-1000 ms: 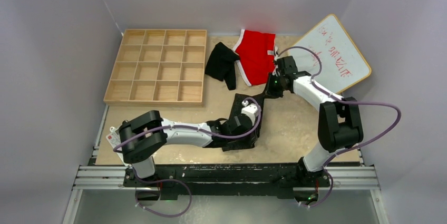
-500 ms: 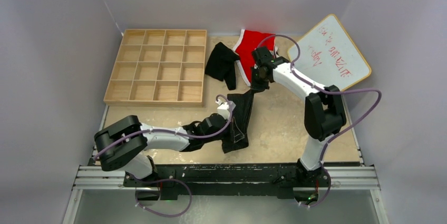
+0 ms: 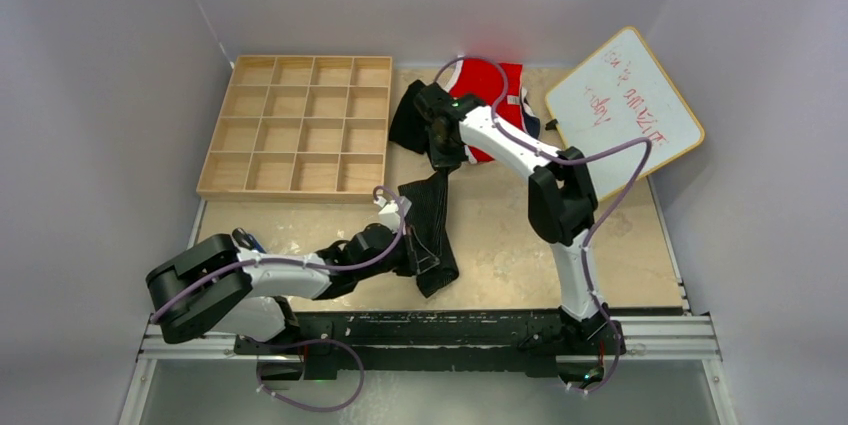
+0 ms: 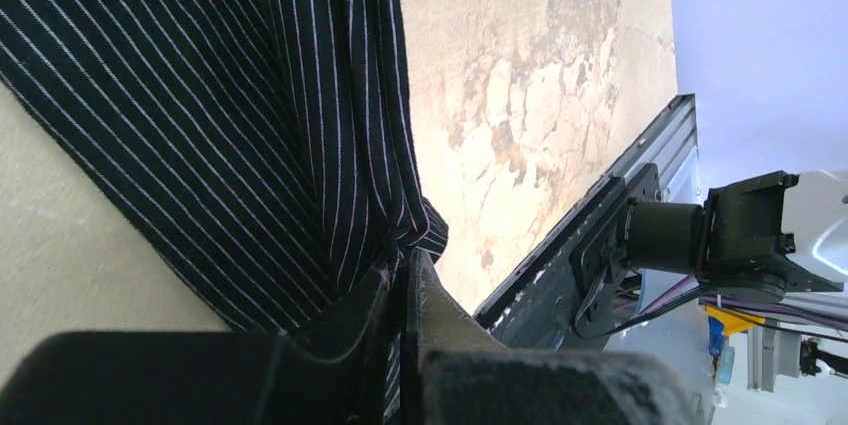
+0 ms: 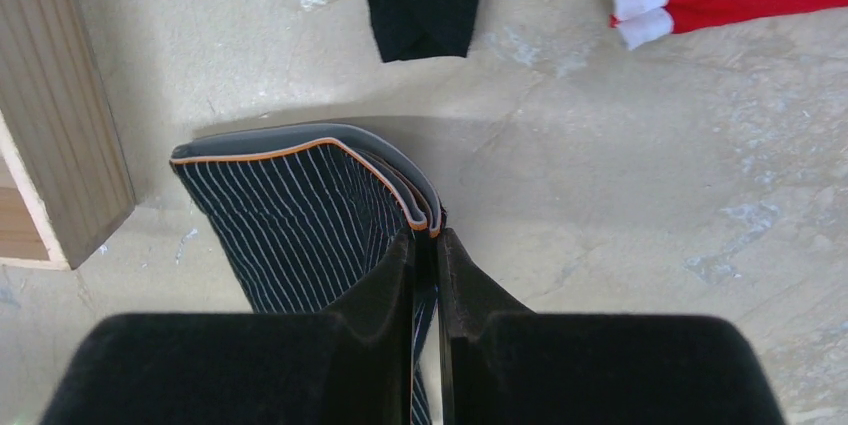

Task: Roll the underwear
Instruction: Fold the underwear at the center of the board.

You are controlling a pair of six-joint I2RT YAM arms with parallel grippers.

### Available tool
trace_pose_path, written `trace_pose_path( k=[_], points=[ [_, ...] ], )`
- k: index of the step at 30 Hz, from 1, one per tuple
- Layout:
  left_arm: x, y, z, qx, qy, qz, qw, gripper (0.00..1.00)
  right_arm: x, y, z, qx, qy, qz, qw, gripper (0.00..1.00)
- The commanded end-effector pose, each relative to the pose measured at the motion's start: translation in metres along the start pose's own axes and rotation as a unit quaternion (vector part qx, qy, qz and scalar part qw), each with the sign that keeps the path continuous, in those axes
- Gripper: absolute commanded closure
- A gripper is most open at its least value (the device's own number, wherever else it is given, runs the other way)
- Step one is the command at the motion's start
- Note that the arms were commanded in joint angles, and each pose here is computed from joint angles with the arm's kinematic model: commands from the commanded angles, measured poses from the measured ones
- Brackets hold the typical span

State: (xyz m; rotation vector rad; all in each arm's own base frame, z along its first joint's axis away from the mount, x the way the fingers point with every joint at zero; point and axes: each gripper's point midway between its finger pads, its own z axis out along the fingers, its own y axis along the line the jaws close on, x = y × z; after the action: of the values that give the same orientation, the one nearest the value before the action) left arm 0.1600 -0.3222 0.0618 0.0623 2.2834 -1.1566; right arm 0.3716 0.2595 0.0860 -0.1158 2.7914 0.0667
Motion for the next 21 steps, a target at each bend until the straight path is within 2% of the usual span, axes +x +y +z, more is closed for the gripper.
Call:
trace_pose_path(
  k=[1, 10, 15, 16, 18, 19, 21],
  points=[
    [0.004, -0.001, -0.013, 0.019, -0.002, -0.031, 0.999, 1.0, -0.018, 0.002, -0.011, 0.043, -0.033, -0.004, 0.999, 0.94],
    [0.006, 0.016, -0.03, 0.005, -0.026, -0.075, 0.997, 1.0, -0.018, 0.039, -0.007, 0.039, -0.042, -0.039, 0.998, 0.94],
    [0.012, 0.023, -0.032, -0.003, -0.019, -0.093, 0.995, 0.97, -0.014, 0.056, -0.008, 0.029, -0.049, -0.055, 0.997, 0.94],
    [0.013, 0.023, -0.031, -0.003, -0.017, -0.094, 0.995, 0.93, -0.013, 0.06, -0.007, 0.025, -0.051, -0.058, 0.997, 0.94],
    [0.015, 0.022, -0.032, 0.0, -0.013, -0.094, 0.995, 0.79, -0.01, 0.069, -0.007, 0.019, -0.055, -0.066, 0.996, 0.94],
    [0.015, 0.021, -0.032, 0.002, -0.012, -0.092, 0.996, 0.69, -0.01, 0.072, -0.007, 0.016, -0.058, -0.068, 0.996, 0.94],
    [0.014, 0.02, -0.035, 0.004, -0.015, -0.09, 0.996, 0.58, -0.008, 0.078, -0.007, 0.011, -0.059, -0.073, 0.996, 0.94]
  ],
)
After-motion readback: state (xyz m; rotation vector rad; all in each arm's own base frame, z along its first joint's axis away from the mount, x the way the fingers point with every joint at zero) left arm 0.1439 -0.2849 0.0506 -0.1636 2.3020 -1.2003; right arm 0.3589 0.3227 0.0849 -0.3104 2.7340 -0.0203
